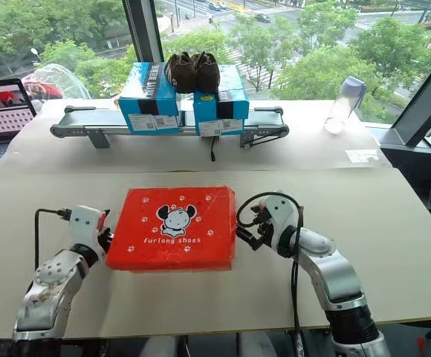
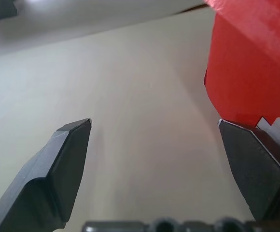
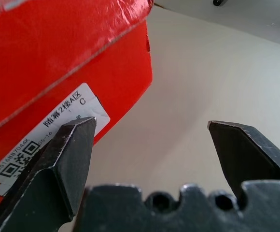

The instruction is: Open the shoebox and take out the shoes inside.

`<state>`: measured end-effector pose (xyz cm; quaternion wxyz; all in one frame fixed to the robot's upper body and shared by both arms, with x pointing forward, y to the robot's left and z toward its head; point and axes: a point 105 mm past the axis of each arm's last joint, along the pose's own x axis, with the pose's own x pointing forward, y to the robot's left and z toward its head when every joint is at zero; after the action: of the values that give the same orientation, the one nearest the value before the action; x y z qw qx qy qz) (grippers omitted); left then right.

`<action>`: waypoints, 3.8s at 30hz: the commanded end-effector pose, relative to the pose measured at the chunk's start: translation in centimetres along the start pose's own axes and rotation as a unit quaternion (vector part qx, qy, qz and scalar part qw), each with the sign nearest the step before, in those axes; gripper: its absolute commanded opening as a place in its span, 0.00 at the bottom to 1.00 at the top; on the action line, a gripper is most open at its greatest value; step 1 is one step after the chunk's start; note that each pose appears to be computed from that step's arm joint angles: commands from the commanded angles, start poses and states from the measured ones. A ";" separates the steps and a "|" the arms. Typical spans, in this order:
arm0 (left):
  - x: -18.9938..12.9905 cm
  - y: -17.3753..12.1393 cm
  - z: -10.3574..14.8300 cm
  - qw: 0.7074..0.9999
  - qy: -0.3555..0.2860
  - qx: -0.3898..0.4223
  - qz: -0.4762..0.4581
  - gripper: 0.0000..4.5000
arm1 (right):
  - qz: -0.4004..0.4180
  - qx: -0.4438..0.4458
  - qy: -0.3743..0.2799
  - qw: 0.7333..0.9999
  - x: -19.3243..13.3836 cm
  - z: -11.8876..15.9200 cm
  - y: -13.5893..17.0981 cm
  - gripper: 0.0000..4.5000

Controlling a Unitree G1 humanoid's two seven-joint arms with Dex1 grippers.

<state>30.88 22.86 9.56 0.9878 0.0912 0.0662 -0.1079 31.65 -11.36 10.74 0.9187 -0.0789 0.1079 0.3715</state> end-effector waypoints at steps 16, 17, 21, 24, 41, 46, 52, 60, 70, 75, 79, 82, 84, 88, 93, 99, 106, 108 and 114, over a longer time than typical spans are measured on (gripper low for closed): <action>-4.2 6.8 11.1 0.980 -0.077 0.078 -0.169 1.00 | 0.077 -0.091 0.029 0.992 -7.2 6.8 -5.2 1.00; -4.5 6.2 11.9 0.975 -0.078 0.075 -0.194 1.00 | 0.085 -0.093 0.024 0.992 -7.3 7.4 -5.1 1.00; -5.5 4.2 14.1 0.959 -0.061 0.088 -0.262 1.00 | 0.122 -0.086 0.022 0.989 -7.7 9.3 -3.9 1.00; -6.7 2.0 14.8 0.938 -0.035 0.102 -0.329 1.00 | 0.176 -0.072 0.029 0.981 -8.2 10.1 -1.6 1.00; -10.0 -1.9 18.3 0.860 0.043 0.159 -0.483 1.00 | 0.271 -0.044 0.172 0.946 -11.1 6.6 3.1 0.30; -10.6 -1.7 18.3 0.852 0.064 0.167 -0.493 1.00 | 0.243 -0.045 0.162 0.955 -9.2 4.5 1.8 0.01; -11.3 -1.0 18.5 0.850 0.087 0.174 -0.490 1.00 | 0.259 -0.038 0.159 0.952 -7.4 1.9 1.6 0.01; -12.6 0.2 19.2 0.860 0.064 0.132 -0.489 1.00 | 0.341 -0.015 0.147 0.929 -5.6 0.6 4.6 0.01; -12.2 1.0 20.7 0.886 -0.011 0.109 -0.450 1.00 | 0.386 0.035 0.066 0.920 -5.1 4.3 5.9 0.01; -12.4 2.0 20.1 0.889 -0.036 0.103 -0.444 1.00 | 0.426 0.055 -0.007 0.903 -6.5 9.0 6.3 0.01; -12.8 2.7 20.0 0.893 -0.052 0.091 -0.439 1.00 | 0.442 0.061 -0.052 0.893 -6.9 12.2 6.4 0.01; -13.0 2.8 19.7 0.893 -0.050 0.091 -0.438 1.00 | 0.405 0.057 -0.100 0.907 -5.5 14.6 5.3 0.01; -13.3 2.6 19.4 0.891 -0.045 0.088 -0.444 1.00 | 0.328 0.045 -0.135 0.934 -2.8 16.4 3.1 0.01; -13.6 2.2 19.1 0.888 -0.038 0.089 -0.449 1.00 | 0.224 0.024 -0.138 0.964 0.4 17.0 -0.1 0.01; -13.8 1.6 18.8 0.887 -0.036 0.088 -0.452 1.00 | 0.180 0.002 -0.140 0.974 1.1 17.6 -1.7 0.01; -13.8 1.3 18.5 0.884 -0.028 0.089 -0.457 1.00 | 0.264 -0.083 -0.085 0.957 -1.8 17.5 1.6 0.01; -13.3 0.7 18.2 0.878 -0.027 0.093 -0.469 1.00 | 0.314 -0.186 0.052 0.930 -2.4 12.5 4.1 0.38; -13.2 0.6 18.1 0.876 -0.026 0.089 -0.474 1.00 | 0.304 -0.187 0.059 0.932 -1.5 11.8 3.9 0.56; -13.1 0.4 17.8 0.871 -0.011 0.095 -0.481 1.00 | 0.258 -0.234 0.087 0.933 1.2 10.3 2.9 0.99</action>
<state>20.52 22.76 28.20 0.8059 0.1184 0.0932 -0.5726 31.37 -6.89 18.90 0.7308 -0.2694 0.1484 0.6093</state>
